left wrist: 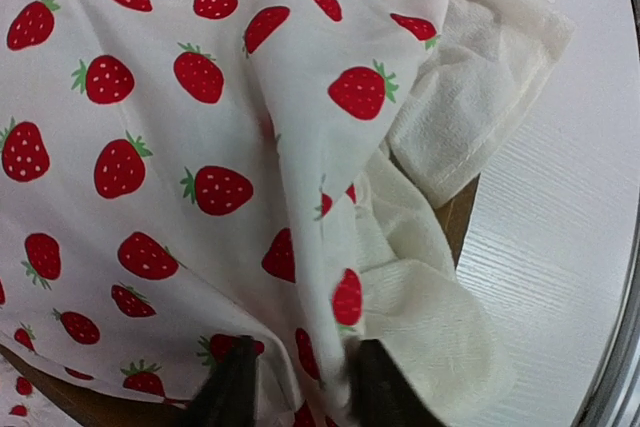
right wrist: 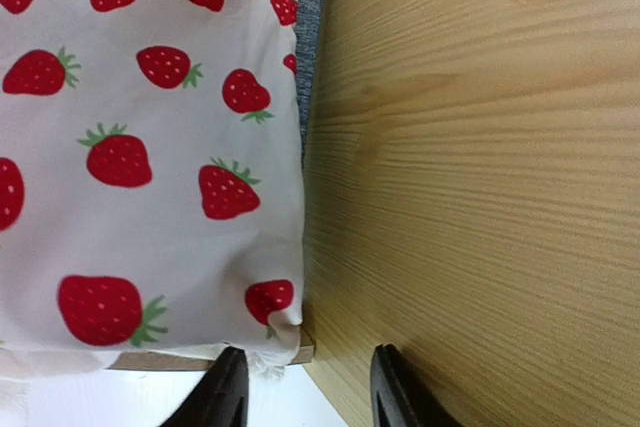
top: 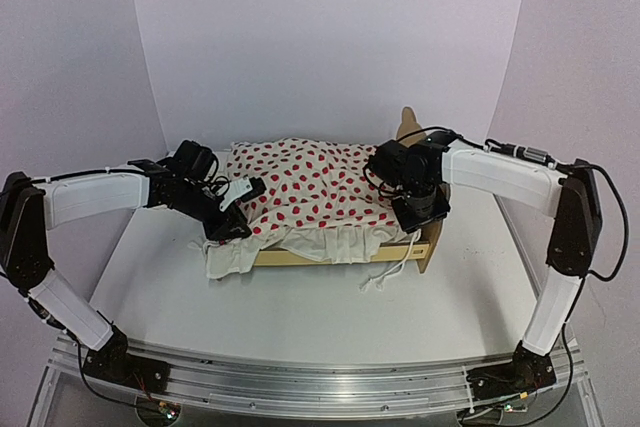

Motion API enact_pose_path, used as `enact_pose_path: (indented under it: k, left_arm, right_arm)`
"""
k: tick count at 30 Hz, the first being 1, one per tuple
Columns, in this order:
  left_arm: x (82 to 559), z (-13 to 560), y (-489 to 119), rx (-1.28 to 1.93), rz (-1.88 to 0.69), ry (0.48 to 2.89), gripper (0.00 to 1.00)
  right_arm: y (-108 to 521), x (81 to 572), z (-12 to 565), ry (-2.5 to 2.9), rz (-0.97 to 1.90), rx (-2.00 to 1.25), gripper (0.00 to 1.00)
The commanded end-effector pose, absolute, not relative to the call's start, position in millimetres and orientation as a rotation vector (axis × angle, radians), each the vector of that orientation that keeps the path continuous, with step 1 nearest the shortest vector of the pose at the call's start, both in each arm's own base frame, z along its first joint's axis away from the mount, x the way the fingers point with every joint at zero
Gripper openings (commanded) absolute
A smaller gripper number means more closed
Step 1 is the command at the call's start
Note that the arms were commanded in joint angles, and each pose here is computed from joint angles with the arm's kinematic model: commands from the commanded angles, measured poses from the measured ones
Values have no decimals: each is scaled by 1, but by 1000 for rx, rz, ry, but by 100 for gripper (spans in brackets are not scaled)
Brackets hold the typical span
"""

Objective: Set up the pet bed

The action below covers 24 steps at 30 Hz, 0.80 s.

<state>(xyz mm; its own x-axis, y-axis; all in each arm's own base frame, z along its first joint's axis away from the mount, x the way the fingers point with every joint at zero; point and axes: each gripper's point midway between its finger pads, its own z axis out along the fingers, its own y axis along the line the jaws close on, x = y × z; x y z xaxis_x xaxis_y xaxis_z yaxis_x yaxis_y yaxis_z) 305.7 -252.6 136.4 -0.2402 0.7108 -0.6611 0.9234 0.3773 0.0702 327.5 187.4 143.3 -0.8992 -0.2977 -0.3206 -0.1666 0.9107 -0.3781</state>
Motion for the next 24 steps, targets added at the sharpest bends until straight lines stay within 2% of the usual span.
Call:
enact_pose_path:
  k: [1, 4, 7, 9, 12, 18, 24]
  left_arm:
    - [308, 186, -255, 1347, -469, 1950, 58]
    - [313, 210, -249, 1263, -485, 1943, 70]
    - [314, 228, -234, 1161, -534, 1964, 74]
    - [312, 230, -218, 1109, -565, 1990, 71]
    - [313, 229, -182, 1048, -552, 1999, 62]
    - [311, 165, -112, 1082, -524, 2106, 59]
    - [283, 108, -116, 1358, -556, 1978, 59]
  right_arm:
    - [195, 332, 177, 2669, -428, -379, 47]
    - [222, 337, 201, 2590, -344, -465, 48]
    - [258, 337, 221, 2503, -229, -565, 50]
    - [292, 331, 227, 2431, -122, -677, 50]
    - [354, 316, 229, 2294, 108, -862, 51]
    - [461, 269, 220, 2102, 732, -1056, 52]
    - [484, 259, 199, 2085, 795, -1082, 52]
